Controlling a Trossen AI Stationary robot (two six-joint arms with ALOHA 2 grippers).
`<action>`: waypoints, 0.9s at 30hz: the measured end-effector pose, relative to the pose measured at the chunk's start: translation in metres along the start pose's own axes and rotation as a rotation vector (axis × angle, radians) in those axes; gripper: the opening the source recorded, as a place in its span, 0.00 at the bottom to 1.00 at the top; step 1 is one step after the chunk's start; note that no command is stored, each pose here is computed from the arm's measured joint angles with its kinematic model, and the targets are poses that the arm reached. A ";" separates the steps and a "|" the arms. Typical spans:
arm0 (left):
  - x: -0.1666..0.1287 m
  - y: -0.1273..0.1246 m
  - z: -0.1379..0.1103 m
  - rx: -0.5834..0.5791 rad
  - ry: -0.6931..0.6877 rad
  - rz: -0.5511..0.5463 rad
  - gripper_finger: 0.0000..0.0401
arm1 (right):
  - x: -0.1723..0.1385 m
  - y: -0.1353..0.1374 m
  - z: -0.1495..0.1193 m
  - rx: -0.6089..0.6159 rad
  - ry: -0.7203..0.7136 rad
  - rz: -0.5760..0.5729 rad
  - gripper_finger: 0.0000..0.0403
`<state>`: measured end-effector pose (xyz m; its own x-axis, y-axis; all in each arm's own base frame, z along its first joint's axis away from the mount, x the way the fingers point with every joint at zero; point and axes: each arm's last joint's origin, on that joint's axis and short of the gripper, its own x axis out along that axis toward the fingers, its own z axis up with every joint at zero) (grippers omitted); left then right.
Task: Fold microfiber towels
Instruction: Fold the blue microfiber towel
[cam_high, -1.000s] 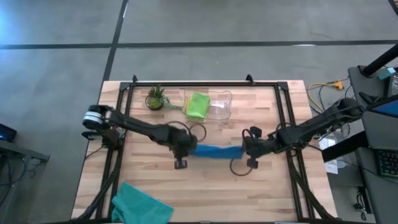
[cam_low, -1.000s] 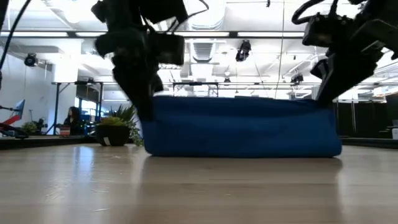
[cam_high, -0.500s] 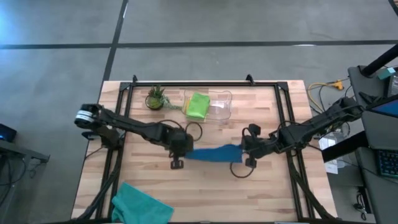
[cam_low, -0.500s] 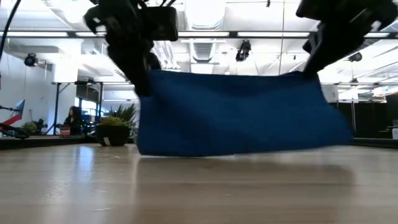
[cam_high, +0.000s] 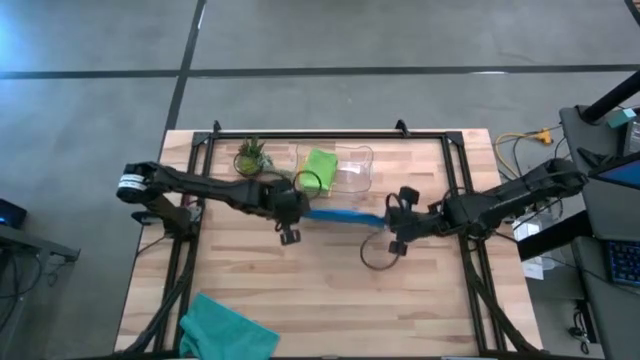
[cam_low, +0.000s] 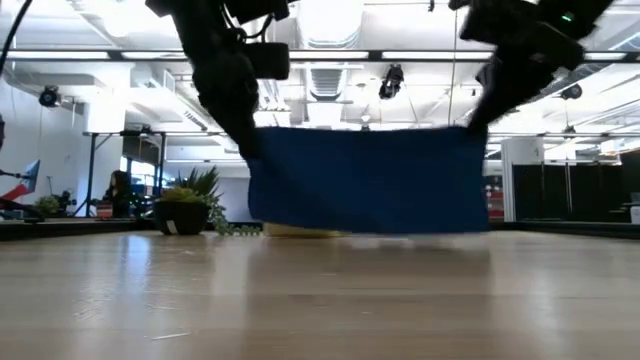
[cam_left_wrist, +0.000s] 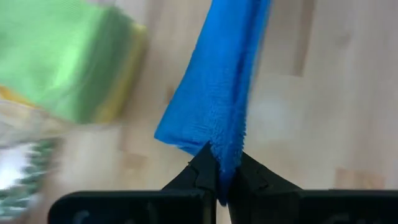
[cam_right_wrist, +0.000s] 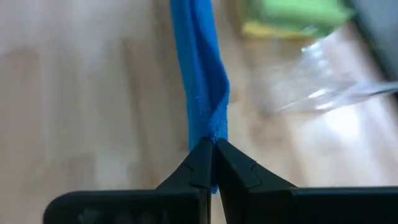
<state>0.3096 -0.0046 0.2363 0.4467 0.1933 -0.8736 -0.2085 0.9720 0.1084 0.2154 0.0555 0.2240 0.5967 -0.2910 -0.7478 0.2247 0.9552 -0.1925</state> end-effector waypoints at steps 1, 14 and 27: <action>0.005 -0.006 -0.003 0.009 0.012 -0.005 0.00 | 0.003 0.006 -0.005 -0.008 0.014 0.011 0.02; 0.041 -0.056 -0.017 0.087 0.102 -0.500 0.05 | 0.033 0.076 -0.035 -0.012 0.119 0.325 0.03; 0.034 -0.057 -0.018 0.079 0.160 -0.709 0.39 | 0.017 0.082 -0.019 0.052 0.070 0.520 0.29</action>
<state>0.3209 -0.0558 0.1913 0.3171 -0.5018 -0.8048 0.1494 0.8644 -0.4801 0.2291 0.1296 0.1831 0.5870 0.2265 -0.7773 -0.0481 0.9681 0.2458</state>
